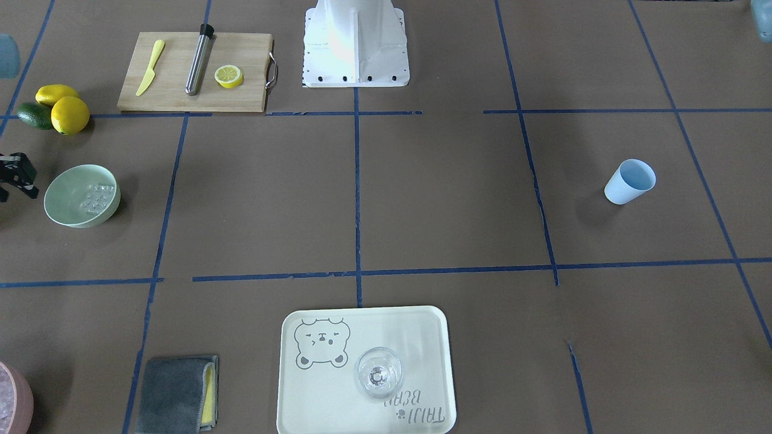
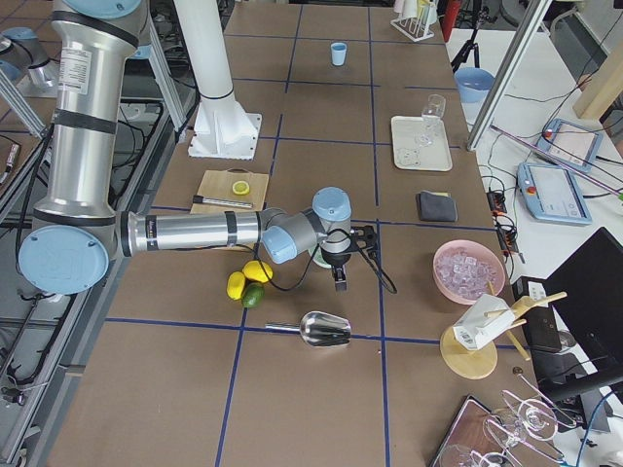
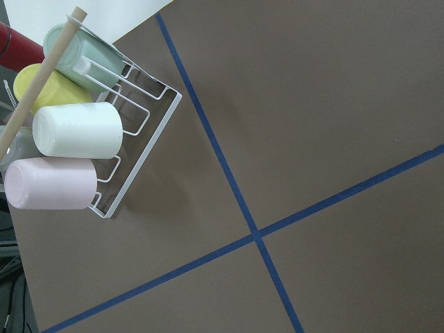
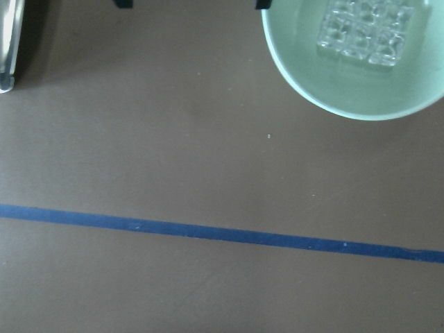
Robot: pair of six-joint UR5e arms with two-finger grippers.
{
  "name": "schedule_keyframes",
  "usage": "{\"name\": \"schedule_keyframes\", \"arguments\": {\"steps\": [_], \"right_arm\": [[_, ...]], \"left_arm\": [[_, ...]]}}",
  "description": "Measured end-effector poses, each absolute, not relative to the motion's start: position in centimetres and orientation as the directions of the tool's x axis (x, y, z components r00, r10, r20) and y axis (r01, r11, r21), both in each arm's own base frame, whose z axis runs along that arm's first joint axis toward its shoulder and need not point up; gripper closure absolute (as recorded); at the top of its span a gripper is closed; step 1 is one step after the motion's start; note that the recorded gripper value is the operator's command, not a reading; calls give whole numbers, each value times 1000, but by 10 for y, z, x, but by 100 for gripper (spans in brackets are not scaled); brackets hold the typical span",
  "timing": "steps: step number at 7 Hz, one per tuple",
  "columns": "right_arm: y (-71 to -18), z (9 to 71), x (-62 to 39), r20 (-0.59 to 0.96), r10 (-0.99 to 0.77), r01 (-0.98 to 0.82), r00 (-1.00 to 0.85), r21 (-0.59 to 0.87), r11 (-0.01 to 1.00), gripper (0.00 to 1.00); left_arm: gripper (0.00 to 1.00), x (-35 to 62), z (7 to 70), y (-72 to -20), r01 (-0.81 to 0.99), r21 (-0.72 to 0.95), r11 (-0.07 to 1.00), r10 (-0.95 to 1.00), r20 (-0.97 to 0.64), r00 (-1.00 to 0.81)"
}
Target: Pour ice into bowl
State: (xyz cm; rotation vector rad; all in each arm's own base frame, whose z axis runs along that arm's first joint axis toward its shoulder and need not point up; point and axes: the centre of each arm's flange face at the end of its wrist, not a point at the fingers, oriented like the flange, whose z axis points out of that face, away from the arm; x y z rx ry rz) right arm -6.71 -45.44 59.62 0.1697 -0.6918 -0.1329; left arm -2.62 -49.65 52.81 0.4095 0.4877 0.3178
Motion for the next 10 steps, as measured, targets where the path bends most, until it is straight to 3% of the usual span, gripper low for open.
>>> {"name": "schedule_keyframes", "arguments": {"steps": [4,10], "right_arm": [[-445,597,59,679,-220,123,700,189,974,0],[-444,613,69,758,-188,82,624,176,981,0]], "left_arm": [[0,-40,557,-497,-152,378,913,339,-497,799],[0,-67,622,-475,-68,177,982,170,-665,727]]}}
